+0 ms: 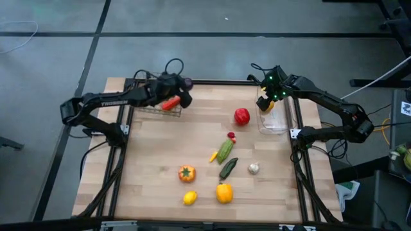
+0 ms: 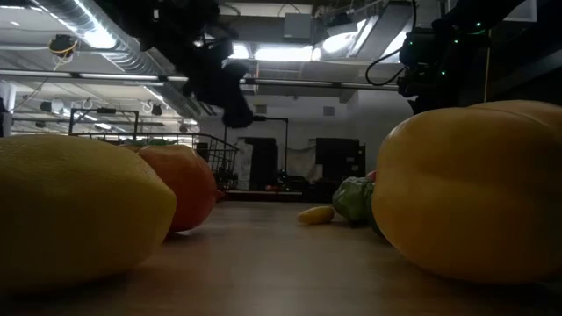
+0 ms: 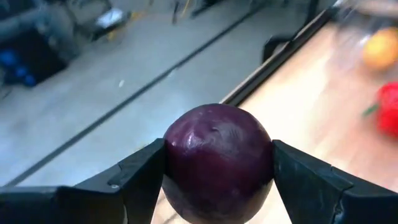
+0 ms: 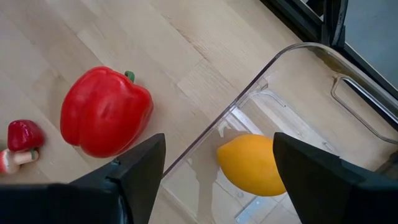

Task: Sort produce into baskets
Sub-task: Put the violet onion into the silver wire basket

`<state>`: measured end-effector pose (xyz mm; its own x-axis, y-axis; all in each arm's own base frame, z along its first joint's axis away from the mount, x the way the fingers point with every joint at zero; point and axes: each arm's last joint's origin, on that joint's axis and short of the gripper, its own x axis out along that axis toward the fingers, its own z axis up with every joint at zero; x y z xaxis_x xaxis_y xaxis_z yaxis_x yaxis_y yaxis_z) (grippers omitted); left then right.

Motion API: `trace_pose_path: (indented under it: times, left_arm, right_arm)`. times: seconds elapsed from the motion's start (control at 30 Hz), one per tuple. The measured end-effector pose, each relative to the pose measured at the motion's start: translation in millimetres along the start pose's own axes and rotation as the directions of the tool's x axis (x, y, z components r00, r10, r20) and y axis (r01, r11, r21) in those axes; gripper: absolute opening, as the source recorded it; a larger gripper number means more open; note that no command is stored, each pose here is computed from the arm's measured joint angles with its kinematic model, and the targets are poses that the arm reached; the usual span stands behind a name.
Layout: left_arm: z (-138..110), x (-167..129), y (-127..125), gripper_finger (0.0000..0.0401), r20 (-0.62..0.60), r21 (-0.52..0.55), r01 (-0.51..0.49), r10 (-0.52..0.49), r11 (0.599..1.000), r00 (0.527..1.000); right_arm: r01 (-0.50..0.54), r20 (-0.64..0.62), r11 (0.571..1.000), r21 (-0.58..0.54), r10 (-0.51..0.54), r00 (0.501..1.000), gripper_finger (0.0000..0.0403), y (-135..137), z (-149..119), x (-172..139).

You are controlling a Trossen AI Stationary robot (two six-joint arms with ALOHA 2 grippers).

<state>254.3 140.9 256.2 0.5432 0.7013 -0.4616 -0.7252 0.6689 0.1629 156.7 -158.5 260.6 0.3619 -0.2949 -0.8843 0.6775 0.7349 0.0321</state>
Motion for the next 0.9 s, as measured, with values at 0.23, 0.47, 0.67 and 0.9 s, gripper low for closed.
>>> trace_pose_path:
  times: [0.23, 0.47, 0.67, 0.9]
  left_arm:
    - [-17.9, 7.1, 23.7, 0.0271, -0.185, -0.013, -0.081, 0.078, 0.997, 0.98]
    - [-40.3, 12.6, 36.7, 0.0271, -0.263, -0.058, -0.139, 0.119, 0.989, 0.957]
    - [-70.0, 14.2, 38.1, 0.0271, -0.342, -0.075, -0.163, 0.128, 0.984, 0.931]
    - [-89.5, 13.6, 37.3, 0.0275, -0.388, -0.06, -0.166, 0.13, 0.984, 0.912]
  right_arm:
    - [0.0, 0.003, 1.0, 0.0, 0.0, 1.0, 0.0296, 0.0, 0.2, 0.0]
    - [0.001, 0.024, 1.0, -0.001, -0.001, 1.0, 0.0296, -0.1, 2.3, 0.0]
    - [0.001, 0.024, 1.0, -0.001, -0.001, 1.0, 0.0296, -0.1, 2.3, -0.1]
    - [0.001, 0.024, 1.0, -0.001, -0.001, 1.0, 0.0296, 0.0, 2.3, 0.0]
